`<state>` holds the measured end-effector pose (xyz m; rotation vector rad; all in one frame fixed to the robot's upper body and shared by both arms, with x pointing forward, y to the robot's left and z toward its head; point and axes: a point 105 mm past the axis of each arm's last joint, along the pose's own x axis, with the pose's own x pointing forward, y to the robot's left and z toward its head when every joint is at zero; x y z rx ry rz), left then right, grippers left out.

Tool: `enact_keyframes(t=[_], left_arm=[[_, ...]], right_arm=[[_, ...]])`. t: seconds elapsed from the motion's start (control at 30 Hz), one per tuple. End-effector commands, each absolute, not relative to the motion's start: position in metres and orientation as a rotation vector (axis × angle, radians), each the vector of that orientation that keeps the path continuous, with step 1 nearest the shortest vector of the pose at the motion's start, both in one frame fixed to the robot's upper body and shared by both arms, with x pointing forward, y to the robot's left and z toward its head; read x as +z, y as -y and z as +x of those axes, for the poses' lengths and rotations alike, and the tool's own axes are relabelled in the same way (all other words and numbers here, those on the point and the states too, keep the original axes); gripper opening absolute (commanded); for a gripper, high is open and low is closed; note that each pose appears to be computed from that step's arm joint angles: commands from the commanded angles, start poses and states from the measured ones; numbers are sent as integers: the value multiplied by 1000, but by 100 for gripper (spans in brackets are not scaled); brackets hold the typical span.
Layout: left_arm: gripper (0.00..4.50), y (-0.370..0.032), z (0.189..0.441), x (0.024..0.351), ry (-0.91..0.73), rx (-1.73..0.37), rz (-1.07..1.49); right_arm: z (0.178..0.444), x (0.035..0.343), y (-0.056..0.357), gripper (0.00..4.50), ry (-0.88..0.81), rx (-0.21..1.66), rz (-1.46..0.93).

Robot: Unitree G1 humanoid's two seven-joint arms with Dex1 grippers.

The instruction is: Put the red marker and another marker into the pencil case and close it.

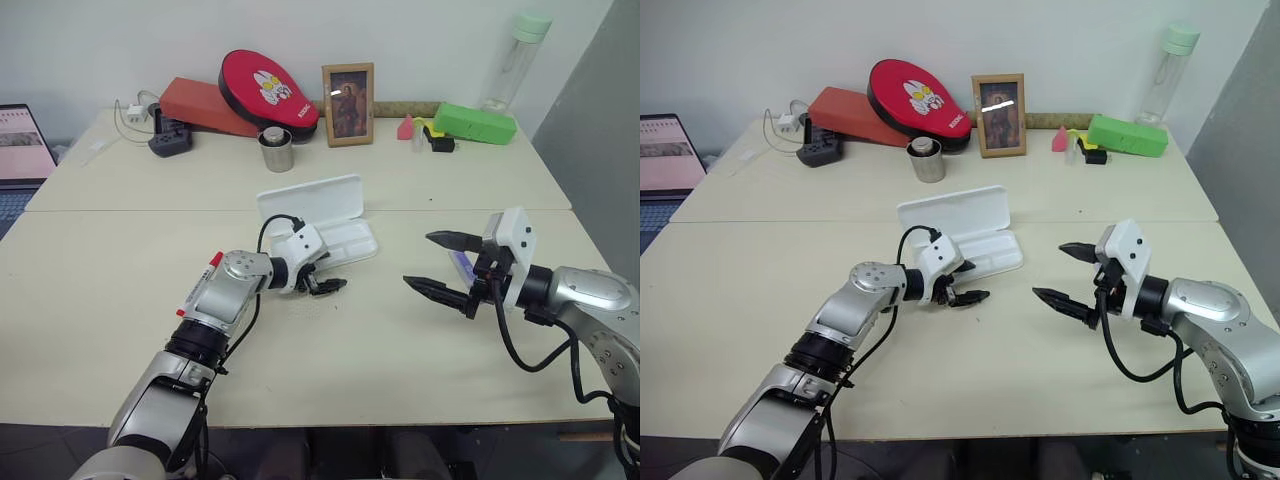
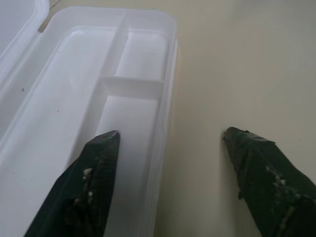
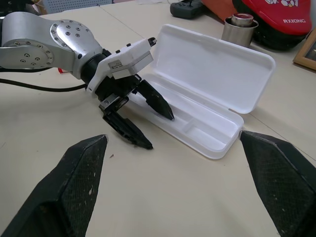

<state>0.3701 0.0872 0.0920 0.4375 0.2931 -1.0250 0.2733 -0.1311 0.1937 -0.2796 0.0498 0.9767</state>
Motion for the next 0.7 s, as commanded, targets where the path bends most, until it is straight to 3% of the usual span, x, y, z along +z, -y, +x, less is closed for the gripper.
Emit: enact_keyframes(t=[0.03, 0.43, 0.6, 0.7], left_arm=[[253, -87, 372, 92, -299, -1019, 452], [12, -86, 378, 94, -277, -998, 485], [4, -82, 377, 96, -259, -1017, 492], [4, -72, 364, 100, -225, -1101, 499]], right_arm=[[273, 212, 134, 450, 30, 956, -297], [274, 213, 136, 450, 36, 940, -297], [274, 214, 138, 450, 38, 932, -298], [273, 214, 138, 450, 38, 931, -297]])
